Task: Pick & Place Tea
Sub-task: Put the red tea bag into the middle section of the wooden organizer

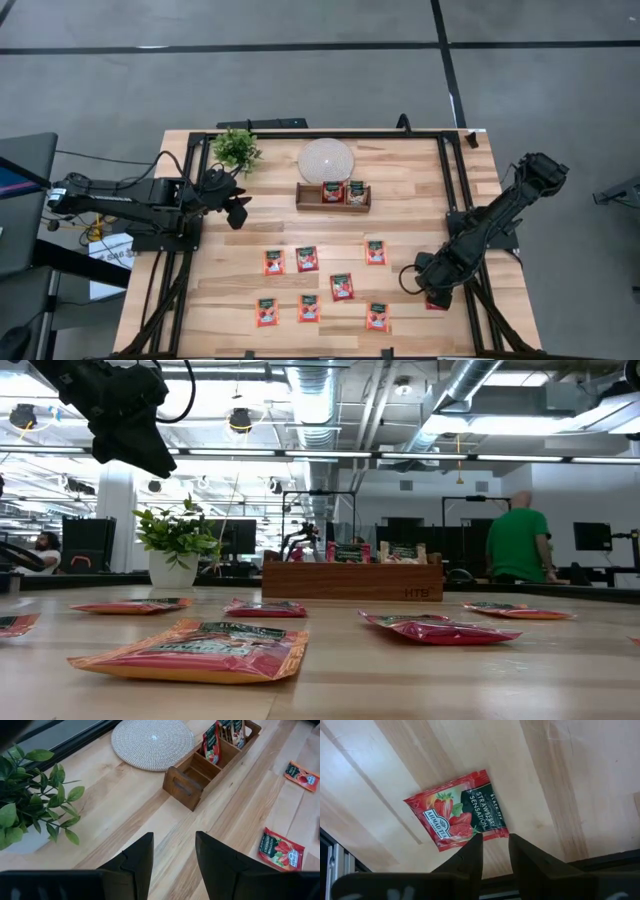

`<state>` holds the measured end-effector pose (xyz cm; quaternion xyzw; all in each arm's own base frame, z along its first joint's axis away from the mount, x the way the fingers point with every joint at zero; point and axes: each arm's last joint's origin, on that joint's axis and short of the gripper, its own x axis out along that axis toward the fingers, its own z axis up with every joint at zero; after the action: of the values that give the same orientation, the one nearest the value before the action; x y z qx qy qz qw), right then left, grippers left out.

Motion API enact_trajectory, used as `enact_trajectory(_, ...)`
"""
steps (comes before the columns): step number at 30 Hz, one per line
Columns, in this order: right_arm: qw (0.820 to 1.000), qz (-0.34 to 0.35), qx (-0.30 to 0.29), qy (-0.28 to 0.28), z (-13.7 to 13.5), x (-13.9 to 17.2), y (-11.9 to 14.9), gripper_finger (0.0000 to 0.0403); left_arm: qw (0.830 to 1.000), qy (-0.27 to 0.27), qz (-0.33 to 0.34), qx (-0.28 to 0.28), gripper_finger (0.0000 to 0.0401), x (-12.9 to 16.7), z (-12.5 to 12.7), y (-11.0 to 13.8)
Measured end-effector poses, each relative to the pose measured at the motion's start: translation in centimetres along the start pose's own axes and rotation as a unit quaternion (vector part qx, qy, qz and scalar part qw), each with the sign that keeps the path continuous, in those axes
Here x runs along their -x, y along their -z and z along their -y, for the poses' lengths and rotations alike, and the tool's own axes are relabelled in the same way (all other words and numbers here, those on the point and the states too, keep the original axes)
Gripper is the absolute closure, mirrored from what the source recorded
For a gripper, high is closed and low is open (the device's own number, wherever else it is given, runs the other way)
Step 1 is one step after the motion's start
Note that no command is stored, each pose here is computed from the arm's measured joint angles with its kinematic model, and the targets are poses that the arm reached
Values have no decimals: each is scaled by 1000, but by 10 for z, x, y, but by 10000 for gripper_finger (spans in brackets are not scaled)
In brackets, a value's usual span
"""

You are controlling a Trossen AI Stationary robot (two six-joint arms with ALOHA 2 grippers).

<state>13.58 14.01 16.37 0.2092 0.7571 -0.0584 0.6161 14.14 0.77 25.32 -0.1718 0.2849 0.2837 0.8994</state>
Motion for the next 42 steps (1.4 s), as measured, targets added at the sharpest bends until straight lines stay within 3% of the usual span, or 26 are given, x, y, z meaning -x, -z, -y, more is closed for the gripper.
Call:
enact_trajectory(13,998,-53,-20,36,-12,-40,-17,316,1000,0,-1,-2,264,0,0,0)
enact_trajectory(21,999,-49,-15,19,-14,-39,-17,318,1000,3,-2,-1,264,0,0,0)
enact_trajectory(42,999,-32,-19,15,-13,-33,-16,401,1000,3,-2,-2,264,0,0,0)
